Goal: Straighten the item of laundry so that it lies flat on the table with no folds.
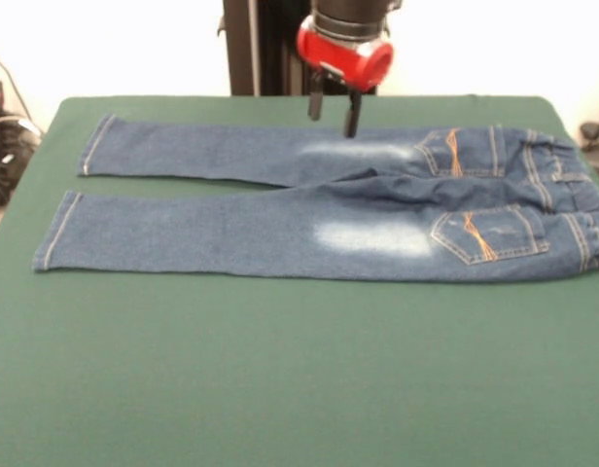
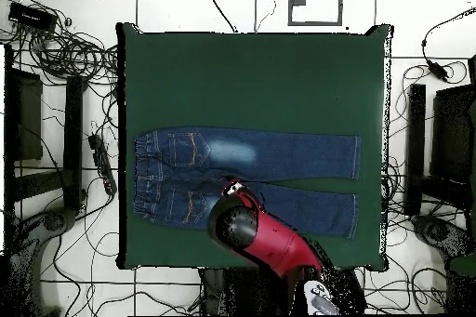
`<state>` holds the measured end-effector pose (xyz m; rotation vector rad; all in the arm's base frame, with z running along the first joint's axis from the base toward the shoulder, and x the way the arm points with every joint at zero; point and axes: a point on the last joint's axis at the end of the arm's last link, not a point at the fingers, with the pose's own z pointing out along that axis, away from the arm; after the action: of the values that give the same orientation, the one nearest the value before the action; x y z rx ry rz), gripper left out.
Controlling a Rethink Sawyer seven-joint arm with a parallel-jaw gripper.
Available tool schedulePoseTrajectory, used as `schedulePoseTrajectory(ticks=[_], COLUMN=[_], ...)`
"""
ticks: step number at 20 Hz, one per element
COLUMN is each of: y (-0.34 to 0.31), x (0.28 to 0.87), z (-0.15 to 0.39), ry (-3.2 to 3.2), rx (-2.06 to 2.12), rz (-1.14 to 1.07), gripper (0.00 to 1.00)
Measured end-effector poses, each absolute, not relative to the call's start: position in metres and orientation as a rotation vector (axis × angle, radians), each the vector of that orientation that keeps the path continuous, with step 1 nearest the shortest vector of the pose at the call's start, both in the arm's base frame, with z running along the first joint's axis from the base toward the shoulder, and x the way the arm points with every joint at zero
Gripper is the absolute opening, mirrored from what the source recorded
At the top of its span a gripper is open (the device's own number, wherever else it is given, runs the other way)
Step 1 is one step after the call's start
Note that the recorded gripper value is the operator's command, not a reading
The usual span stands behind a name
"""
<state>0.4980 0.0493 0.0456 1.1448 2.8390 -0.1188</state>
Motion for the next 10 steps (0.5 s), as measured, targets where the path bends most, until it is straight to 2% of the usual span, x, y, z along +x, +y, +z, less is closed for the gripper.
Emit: schedulePoseTrajectory(ticks=[10], y=[0.108], x=[0.504], z=[0.046], ry=[2.815], rx=[1.196], rz=[-0.061], gripper=[1.00])
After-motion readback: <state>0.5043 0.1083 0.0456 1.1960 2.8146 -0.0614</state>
